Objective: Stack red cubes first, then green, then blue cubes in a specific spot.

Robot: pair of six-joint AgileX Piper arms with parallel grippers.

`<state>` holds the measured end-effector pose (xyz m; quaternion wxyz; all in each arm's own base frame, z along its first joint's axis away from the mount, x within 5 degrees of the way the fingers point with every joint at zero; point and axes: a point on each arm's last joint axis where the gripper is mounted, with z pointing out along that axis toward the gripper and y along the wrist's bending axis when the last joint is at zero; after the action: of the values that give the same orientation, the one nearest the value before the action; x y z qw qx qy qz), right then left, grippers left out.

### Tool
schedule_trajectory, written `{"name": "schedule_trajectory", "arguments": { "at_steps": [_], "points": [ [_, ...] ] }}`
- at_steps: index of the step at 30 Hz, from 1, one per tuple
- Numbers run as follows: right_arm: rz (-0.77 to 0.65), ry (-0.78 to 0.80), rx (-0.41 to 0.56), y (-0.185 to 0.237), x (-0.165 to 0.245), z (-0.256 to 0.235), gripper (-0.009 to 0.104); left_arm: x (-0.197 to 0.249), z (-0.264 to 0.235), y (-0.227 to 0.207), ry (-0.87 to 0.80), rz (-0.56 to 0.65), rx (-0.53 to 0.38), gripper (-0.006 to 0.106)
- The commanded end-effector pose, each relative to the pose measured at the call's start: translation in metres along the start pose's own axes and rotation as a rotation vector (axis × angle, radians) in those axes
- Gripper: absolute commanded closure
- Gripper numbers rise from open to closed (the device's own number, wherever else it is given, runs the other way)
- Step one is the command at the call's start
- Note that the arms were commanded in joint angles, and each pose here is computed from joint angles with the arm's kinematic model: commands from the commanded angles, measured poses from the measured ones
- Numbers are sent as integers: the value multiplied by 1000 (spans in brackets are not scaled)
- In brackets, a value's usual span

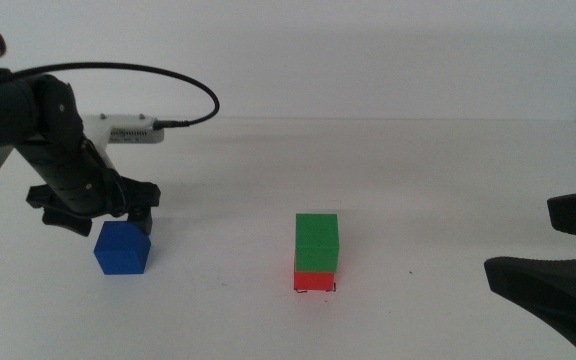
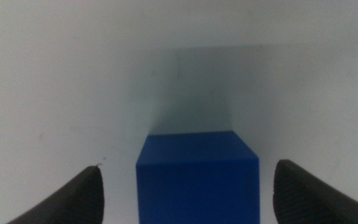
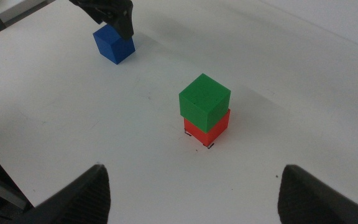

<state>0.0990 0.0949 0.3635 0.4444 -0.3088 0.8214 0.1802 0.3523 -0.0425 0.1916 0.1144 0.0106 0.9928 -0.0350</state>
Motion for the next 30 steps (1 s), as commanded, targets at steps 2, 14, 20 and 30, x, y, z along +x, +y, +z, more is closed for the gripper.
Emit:
{"name": "schedule_trajectory", "arguments": {
  "at_steps": [2, 14, 20, 30],
  "points": [
    [-1, -10, 5, -1, 0, 0, 2, -4, 6, -2, -17, -8, 9, 10],
    [0, -10, 5, -1, 0, 0, 2, -2, 25, -2, 41, 16, 19, 14],
    [2, -10, 5, -1, 0, 0, 2, -1, 25, -2, 52, 24, 19, 31],
    [2, -10, 5, -1, 0, 0, 2, 1, -32, -14, -69, 13, 31, 99]
  ]
}}
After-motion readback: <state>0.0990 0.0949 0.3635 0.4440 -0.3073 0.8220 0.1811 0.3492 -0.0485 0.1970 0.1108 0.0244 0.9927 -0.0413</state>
